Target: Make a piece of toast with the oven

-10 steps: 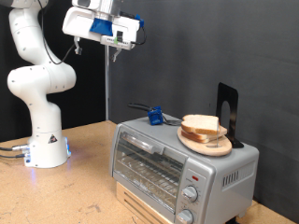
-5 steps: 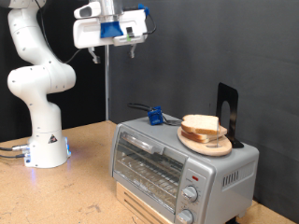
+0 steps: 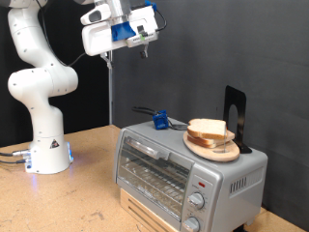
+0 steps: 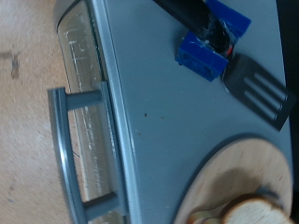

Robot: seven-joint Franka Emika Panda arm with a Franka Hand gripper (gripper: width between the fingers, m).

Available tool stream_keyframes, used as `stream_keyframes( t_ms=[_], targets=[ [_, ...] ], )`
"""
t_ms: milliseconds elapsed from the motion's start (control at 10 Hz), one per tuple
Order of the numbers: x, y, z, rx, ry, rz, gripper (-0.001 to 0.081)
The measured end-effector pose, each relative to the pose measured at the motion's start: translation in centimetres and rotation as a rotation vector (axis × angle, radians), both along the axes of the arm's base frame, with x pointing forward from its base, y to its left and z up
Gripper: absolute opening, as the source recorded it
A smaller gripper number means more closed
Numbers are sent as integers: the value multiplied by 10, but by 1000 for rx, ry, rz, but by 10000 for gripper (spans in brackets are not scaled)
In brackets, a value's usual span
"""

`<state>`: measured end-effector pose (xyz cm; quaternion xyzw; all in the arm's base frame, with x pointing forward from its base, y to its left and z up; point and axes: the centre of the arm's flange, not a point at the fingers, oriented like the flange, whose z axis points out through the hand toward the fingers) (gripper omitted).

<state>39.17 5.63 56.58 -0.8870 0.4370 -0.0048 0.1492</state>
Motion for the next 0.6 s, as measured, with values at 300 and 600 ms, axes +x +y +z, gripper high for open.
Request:
stream_keyframes(
  t_ms=[300,600],
  targets=[
    [12,2,-6,-27,-32,172,809],
    [16,1,-18,77,-91,117,809]
  ],
)
